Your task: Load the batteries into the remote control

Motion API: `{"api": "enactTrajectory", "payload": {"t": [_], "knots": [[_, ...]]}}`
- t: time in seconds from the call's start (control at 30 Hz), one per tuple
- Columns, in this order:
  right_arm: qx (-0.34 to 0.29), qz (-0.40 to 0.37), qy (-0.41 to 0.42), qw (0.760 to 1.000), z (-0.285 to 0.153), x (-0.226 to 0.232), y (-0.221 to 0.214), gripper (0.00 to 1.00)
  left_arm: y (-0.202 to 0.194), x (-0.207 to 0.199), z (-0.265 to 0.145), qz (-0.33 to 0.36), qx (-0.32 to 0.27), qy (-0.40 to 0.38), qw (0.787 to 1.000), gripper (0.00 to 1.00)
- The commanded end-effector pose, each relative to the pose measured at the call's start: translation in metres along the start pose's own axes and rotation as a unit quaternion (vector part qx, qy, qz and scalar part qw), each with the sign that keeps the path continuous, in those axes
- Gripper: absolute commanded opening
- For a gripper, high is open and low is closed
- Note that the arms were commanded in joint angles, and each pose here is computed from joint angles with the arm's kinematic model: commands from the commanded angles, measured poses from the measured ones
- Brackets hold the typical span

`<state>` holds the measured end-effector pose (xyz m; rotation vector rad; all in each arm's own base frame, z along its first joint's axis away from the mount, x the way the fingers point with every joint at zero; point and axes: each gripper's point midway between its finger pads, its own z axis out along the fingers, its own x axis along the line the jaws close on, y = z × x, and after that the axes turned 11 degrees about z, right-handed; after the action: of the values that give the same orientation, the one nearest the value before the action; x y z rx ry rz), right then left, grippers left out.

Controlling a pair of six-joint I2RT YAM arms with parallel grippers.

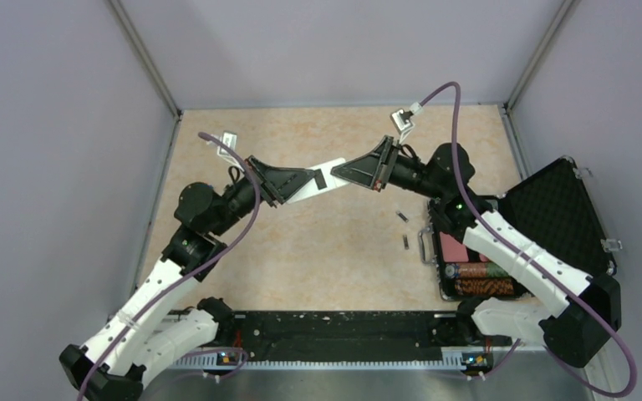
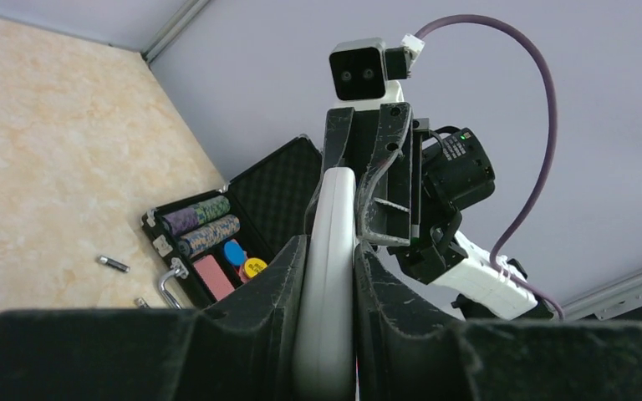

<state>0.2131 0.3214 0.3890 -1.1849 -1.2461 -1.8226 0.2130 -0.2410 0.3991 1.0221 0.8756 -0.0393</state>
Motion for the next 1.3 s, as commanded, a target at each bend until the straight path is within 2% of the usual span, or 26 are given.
{"api": "enactTrajectory", "payload": {"t": [0.0,0.07,0.23,0.33,0.47,0.53,0.73,0.87,1.0,1.07,1.27], "knots": [[0.009,-0.012,-0.046,0.999,-0.001,-0.015,-0.005,0.2,-0.005,0.012,0.002,0.021,0.056,-0.001,0.998,0.0],[0.013,-0.019,-0.052,0.998,-0.002,-0.017,-0.006,0.27,-0.003,0.008,0.0,0.024,0.072,-0.019,0.997,0.0],[0.026,-0.019,-0.054,0.998,-0.001,-0.022,-0.011,0.33,-0.002,0.001,-0.005,0.038,0.11,-0.047,0.992,0.0],[0.033,-0.017,-0.047,0.998,0.0,-0.023,-0.014,0.39,0.001,-0.003,-0.008,0.042,0.113,-0.056,0.991,0.0],[0.047,-0.013,-0.041,0.998,0.001,-0.027,-0.019,0.39,0.004,-0.006,-0.01,0.036,0.118,-0.065,0.99,0.0],[0.054,-0.009,-0.038,0.998,0.001,-0.029,-0.022,0.34,0.006,-0.01,-0.01,0.03,0.117,-0.078,0.99,0.0],[0.06,-0.008,-0.038,0.997,-0.002,-0.036,-0.028,0.06,0.013,-0.014,-0.012,0.015,0.12,-0.092,0.988,0.0],[0.066,-0.018,-0.021,0.997,-0.006,-0.029,-0.03,0.0,0.019,-0.006,-0.016,0.028,0.131,-0.069,0.989,0.0],[0.067,-0.027,-0.024,0.997,-0.007,-0.027,-0.029,0.0,0.017,0.001,-0.022,0.04,0.145,-0.055,0.987,0.0],[0.065,-0.027,-0.026,0.997,-0.007,-0.026,-0.027,0.04,0.015,0.004,-0.023,0.041,0.148,-0.05,0.987,0.0],[0.048,-0.005,-0.057,0.997,0.001,-0.04,-0.02,0.31,0.006,0.03,-0.022,0.043,0.152,-0.01,0.987,0.0]]}}
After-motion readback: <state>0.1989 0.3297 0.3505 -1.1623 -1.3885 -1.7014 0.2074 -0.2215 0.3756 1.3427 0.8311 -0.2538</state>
